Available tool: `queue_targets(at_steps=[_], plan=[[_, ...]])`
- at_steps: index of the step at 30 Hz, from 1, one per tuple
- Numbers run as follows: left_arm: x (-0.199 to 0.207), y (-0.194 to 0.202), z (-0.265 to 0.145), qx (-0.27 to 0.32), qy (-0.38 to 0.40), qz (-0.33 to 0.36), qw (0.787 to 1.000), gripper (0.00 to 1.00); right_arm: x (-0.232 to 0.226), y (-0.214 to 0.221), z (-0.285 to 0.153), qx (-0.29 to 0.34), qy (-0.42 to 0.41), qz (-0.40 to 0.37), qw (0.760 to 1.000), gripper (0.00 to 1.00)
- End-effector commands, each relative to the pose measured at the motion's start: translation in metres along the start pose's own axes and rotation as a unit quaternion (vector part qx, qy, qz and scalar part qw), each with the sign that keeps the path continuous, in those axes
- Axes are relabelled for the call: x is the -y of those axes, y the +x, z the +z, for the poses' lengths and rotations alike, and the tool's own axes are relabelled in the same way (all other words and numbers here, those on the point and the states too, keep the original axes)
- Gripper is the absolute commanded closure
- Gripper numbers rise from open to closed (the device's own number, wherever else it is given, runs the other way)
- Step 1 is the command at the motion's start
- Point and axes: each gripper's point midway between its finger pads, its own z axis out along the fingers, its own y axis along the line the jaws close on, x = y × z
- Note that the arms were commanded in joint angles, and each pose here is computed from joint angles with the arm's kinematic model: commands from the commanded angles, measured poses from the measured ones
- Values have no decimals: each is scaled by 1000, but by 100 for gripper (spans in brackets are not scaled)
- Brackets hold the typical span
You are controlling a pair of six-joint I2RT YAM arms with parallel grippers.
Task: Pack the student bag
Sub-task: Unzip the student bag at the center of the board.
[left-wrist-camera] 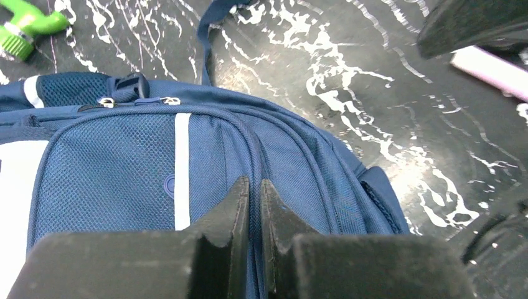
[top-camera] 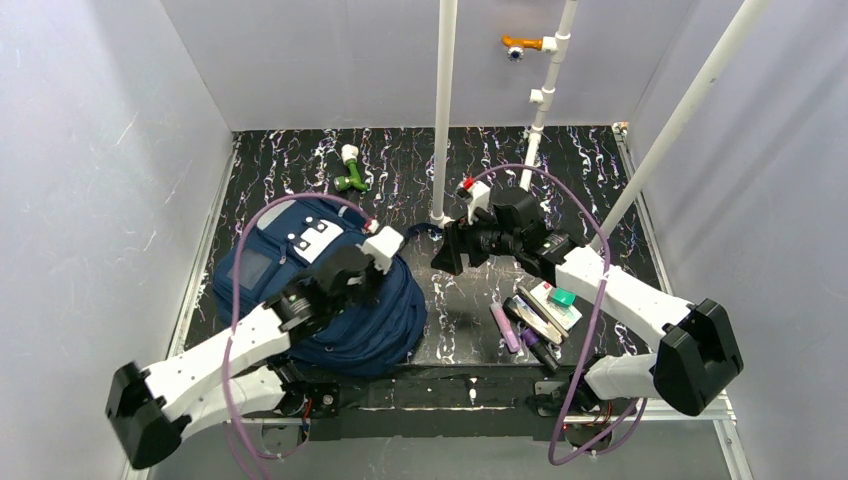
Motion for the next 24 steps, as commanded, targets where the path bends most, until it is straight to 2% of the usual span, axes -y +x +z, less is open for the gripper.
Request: queue_targets(at_steps=[1,3,6,9,13,18,24], plan=[[20,-20,-24,107,73,-5,991,100,-66,-19,-5,16,-208,-125,970,18],[26,-18,-32,129,94,1,987,100,-73,-25,1,49,-241,-168,955,19],[35,-14,-45,141,129,17,981,100,-66,-40,15,91,-231,-233,940,17],[49,-15,-64,154,181,50,970,100,-76,-34,22,92,-289,-315,899,20],[61,-15,-92,190,233,92,949,100,-75,-33,34,80,-318,-408,852,17],[55,-14,-125,203,237,122,942,100,-91,-33,38,87,-396,-431,806,17],[47,-3,-134,187,226,138,946,100,-108,-10,39,72,-443,-457,768,21]])
